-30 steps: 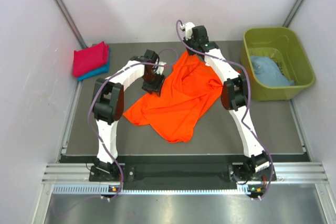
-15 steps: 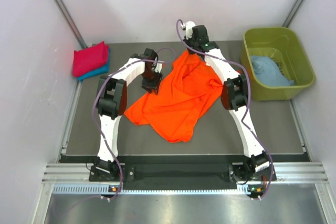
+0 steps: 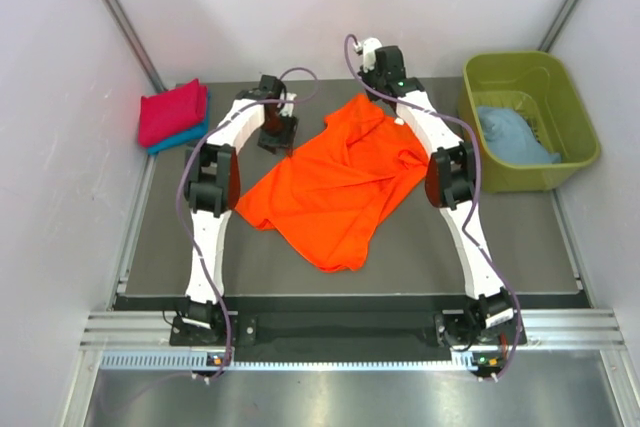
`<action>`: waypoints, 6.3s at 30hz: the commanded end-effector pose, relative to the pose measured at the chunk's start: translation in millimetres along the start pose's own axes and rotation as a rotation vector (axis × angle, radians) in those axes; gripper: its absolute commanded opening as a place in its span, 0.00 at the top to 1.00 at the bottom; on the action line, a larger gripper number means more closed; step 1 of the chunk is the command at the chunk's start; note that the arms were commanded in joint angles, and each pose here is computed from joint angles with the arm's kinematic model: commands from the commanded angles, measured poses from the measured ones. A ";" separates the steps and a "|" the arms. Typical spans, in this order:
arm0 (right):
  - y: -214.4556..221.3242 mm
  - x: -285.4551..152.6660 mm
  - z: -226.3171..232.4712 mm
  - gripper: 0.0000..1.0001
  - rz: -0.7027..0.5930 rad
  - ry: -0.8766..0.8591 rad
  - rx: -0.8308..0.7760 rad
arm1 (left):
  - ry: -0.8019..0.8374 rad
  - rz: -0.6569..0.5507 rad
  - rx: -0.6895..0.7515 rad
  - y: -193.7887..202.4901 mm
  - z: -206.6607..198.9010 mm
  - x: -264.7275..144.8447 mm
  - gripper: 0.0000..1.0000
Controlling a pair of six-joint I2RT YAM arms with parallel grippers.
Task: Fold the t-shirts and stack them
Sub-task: Flatten the tshirt out
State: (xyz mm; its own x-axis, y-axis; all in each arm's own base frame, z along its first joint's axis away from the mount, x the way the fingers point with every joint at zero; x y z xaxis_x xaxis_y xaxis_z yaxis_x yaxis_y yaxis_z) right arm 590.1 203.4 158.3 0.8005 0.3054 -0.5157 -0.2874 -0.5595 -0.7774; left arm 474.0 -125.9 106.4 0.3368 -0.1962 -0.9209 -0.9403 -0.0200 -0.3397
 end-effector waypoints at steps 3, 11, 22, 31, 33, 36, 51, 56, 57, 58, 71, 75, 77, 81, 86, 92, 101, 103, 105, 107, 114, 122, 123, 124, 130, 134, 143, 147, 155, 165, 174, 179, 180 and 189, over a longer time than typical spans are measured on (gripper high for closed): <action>-42.6 -28.8 -30.3 1.00 -0.118 0.085 -0.004 | 0.033 -0.126 -0.135 -3.8 29.7 -95.5 0.40; -38.5 -23.8 -25.1 1.00 -0.109 0.072 -0.014 | 0.017 0.027 -0.270 57.5 71.2 -109.3 0.40; -46.2 -28.4 0.9 0.47 -0.133 -0.061 0.094 | 0.046 0.194 -0.451 113.9 102.4 -110.7 0.39; -53.1 -31.9 5.8 0.42 -0.136 -0.044 0.078 | 0.053 0.255 -0.503 137.2 107.4 -109.8 0.41; -53.6 -31.8 4.8 0.42 -0.138 -0.036 0.076 | 0.058 0.267 -0.510 141.7 106.8 -109.6 0.41; -56.1 -30.7 2.3 0.41 -0.150 -0.017 0.075 | 0.070 0.295 -0.530 150.5 105.2 -105.1 0.41; -58.2 -30.5 8.5 0.41 -0.148 -0.020 0.064 | 0.038 0.276 -0.534 140.7 116.6 -85.1 0.42; -58.0 -29.1 8.1 0.41 -0.146 -0.001 0.051 | 0.059 0.272 -0.534 131.9 116.2 -75.2 0.49; -57.1 -28.5 7.3 0.41 -0.142 0.009 0.051 | 0.059 0.272 -0.533 130.8 116.5 -74.7 0.51; -55.4 -26.6 7.9 0.41 -0.138 0.009 0.049 | 0.063 0.271 -0.531 129.1 116.6 -73.9 0.56; -37.0 -2.8 4.6 0.39 -0.230 -0.224 0.405 | -0.004 0.172 -0.453 109.1 122.0 -106.5 1.00; -19.6 5.2 -0.5 0.38 -0.212 -0.255 0.516 | -0.046 0.118 -0.409 100.2 125.4 -119.9 1.00; -12.1 7.5 -2.4 0.37 -0.197 -0.267 0.564 | -0.074 0.104 -0.388 99.9 127.2 -125.2 1.00; 4.7 18.5 2.5 0.38 -0.163 -0.288 0.655 | -0.143 0.074 -0.356 96.4 133.8 -132.7 1.00; 18.3 27.9 21.7 0.40 -0.123 -0.365 0.775 | -0.171 0.026 -0.296 84.2 136.3 -139.9 1.00; 26.9 42.3 33.5 0.40 -0.120 -0.375 0.831 | -0.084 0.064 -0.169 89.4 95.8 -133.5 1.00; 10.2 35.8 9.7 0.41 -0.202 -0.323 0.797 | -0.055 0.134 -0.077 106.1 67.6 -121.4 1.00; 15.6 37.1 8.4 0.41 -0.180 -0.305 0.794 | -0.048 0.130 -0.072 104.2 64.8 -121.6 1.00; 21.4 38.1 6.5 0.41 -0.158 -0.278 0.791 | -0.048 0.130 -0.069 102.9 63.2 -120.7 1.00; 23.5 36.4 3.5 0.41 -0.140 -0.245 0.760 | -0.045 0.125 -0.067 100.7 61.3 -119.5 1.00; 31.8 26.5 -11.5 0.44 -0.059 -0.116 0.612 | -0.021 0.121 -0.065 96.9 50.4 -114.2 1.00; 55.7 27.4 9.4 0.57 0.045 -0.174 0.553 | 0.003 0.104 -0.071 88.2 43.0 -112.1 1.00; 55.1 27.2 12.3 0.57 0.045 -0.190 0.549 | 0.004 0.099 -0.072 87.6 42.8 -112.5 1.00; 54.7 26.7 15.1 0.57 0.045 -0.209 0.553 | 0.002 0.099 -0.072 87.5 43.0 -111.9 1.00; 51.3 23.5 42.2 0.74 0.060 -0.326 0.584 | 0.004 0.084 -0.071 85.7 42.0 -113.3 1.00; 46.5 21.1 53.0 0.93 0.058 -0.359 0.570 | -0.010 0.071 -0.068 86.9 43.7 -116.9 1.00; -13.8 -7.0 -3.0 1.00 -0.145 -0.218 0.486 | -0.105 -0.066 -0.091 52.9 77.2 -136.5 1.00; -54.9 -46.0 -52.1 1.00 -0.275 -0.093 0.405 | -0.135 -0.234 -0.089 6.9 92.1 -167.7 1.00; -112.7 -141.5 -109.5 1.00 -0.407 0.090 0.243 | -0.091 -0.409 -0.039 -23.6 80.2 -212.7 1.00; -77.1 -241.1 -61.4 1.00 -0.236 -0.050 0.305 | 0.036 -0.461 -0.009 -17.8 56.7 -270.5 1.00; 40.7 -222.2 23.8 1.00 0.106 -0.305 0.543 | 0.095 -0.308 0.009 -19.6 55.9 -244.1 1.00; 93.5 -193.9 56.2 0.99 0.307 -0.384 0.658 | 0.217 -0.203 -0.043 -6.0 47.5 -220.7 1.00; 96.3 -190.7 58.4 0.94 0.318 -0.392 0.662 | 0.224 -0.183 -0.047 -6.4 48.2 -213.8 1.00; 76.1 -164.3 41.4 0.55 0.283 -0.356 0.646 | 0.254 -0.126 -0.062 -11.8 48.9 -190.0 1.00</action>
State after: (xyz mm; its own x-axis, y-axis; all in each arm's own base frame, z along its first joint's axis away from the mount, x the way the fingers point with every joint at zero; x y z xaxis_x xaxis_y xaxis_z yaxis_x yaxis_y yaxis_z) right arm 395.4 133.6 140.0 0.3840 0.4861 -0.7851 -0.8515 -0.1425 -0.5047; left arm 424.1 -36.6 268.0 0.4340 -0.3893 -0.8125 -0.8983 -0.1180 -0.4233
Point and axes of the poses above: each gripper's point midway between its finger pads, its own x axis out along the fingers, its own z axis along the line the jaws close on, y = z × x, the point moved 8 cm from there along -x, back along the fingers, and after that the axes turned 14 degrees about -x, right-handed, at the moved point
